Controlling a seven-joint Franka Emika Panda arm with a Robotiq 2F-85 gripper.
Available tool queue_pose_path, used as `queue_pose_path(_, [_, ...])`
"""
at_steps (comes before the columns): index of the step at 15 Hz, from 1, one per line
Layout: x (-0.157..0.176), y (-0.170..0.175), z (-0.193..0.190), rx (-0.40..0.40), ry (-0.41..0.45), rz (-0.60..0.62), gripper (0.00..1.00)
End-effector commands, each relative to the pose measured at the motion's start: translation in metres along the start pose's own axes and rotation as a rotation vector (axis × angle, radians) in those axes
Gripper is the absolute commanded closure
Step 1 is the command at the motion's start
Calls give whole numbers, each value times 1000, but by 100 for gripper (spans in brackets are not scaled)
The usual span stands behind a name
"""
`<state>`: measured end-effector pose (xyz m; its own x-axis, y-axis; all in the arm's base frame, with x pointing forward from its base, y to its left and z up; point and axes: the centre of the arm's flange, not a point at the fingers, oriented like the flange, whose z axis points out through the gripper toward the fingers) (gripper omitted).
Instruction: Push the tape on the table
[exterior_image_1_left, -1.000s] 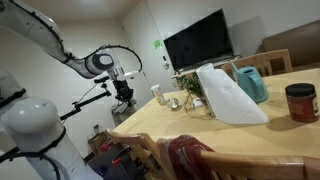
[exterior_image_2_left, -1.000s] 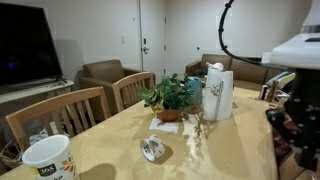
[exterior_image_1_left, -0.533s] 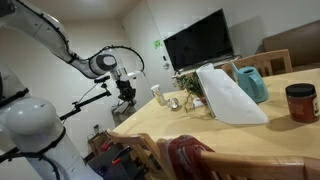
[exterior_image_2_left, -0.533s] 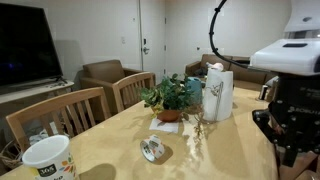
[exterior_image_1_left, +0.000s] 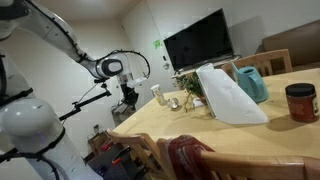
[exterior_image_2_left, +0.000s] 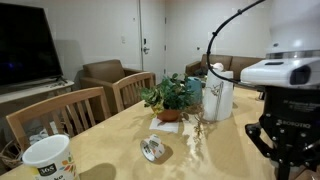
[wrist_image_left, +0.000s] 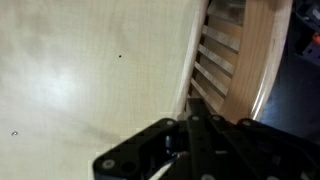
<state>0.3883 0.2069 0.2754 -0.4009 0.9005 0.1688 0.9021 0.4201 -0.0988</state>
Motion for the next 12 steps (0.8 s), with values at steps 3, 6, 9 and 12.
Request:
queue_pose_path(3, [-17, 41, 29, -50, 115, 10, 100])
queue_pose_path(6, [-11, 60, 36, -91, 71, 53, 100])
queue_pose_path(9, [-4, 77, 37, -122, 11, 85, 100])
queue_pose_path(12, [-3, 92, 36, -126, 9, 100, 100])
